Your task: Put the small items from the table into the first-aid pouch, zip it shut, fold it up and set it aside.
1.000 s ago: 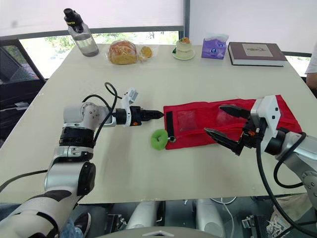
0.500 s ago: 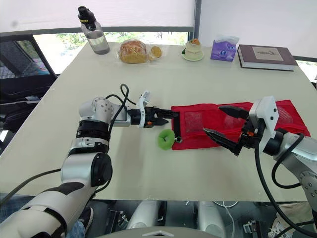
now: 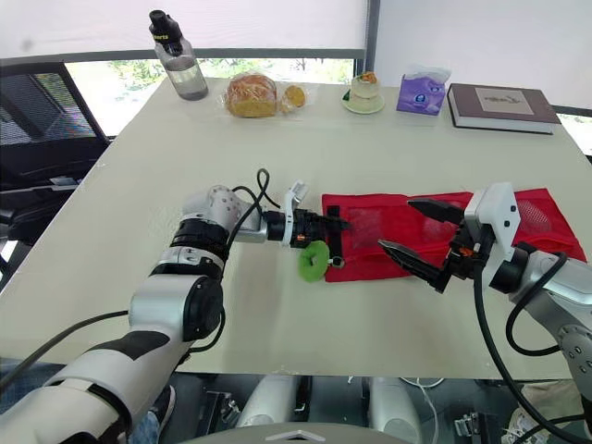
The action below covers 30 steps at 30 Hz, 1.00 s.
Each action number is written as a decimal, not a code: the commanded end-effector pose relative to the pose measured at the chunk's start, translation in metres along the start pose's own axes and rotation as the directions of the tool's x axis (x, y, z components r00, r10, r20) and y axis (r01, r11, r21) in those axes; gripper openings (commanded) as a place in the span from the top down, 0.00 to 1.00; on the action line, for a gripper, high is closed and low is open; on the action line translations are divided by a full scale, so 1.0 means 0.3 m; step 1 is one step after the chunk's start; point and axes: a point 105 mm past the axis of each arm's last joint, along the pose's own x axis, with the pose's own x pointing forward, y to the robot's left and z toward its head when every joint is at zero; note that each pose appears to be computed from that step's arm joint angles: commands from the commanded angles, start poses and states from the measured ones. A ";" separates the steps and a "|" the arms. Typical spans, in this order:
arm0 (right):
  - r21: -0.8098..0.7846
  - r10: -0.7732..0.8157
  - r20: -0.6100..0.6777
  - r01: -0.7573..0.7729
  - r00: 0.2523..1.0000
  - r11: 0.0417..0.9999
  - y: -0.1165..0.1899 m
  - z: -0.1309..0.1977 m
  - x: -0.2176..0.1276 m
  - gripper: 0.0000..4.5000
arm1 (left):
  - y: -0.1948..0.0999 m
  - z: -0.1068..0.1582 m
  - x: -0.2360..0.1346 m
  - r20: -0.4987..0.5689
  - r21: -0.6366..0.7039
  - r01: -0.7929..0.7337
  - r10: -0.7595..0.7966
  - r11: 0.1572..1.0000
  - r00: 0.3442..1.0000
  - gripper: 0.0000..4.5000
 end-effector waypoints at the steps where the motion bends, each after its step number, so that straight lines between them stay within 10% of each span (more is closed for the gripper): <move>1: -0.047 0.011 0.038 -0.009 0.999 0.999 0.015 0.035 0.006 0.00 | 0.012 -0.023 0.022 -0.033 -0.006 -0.009 0.009 1.000 0.999 0.79; 3: -0.045 0.014 0.040 -0.012 0.999 0.999 0.017 0.035 0.008 0.00 | 0.015 -0.019 0.015 -0.029 -0.006 -0.011 0.011 1.000 1.000 0.99; 30: -0.155 0.409 -0.252 -0.453 0.877 0.878 0.174 -0.248 0.446 0.00 | 0.078 0.076 -0.081 0.166 -0.103 -0.066 0.082 0.993 0.983 0.99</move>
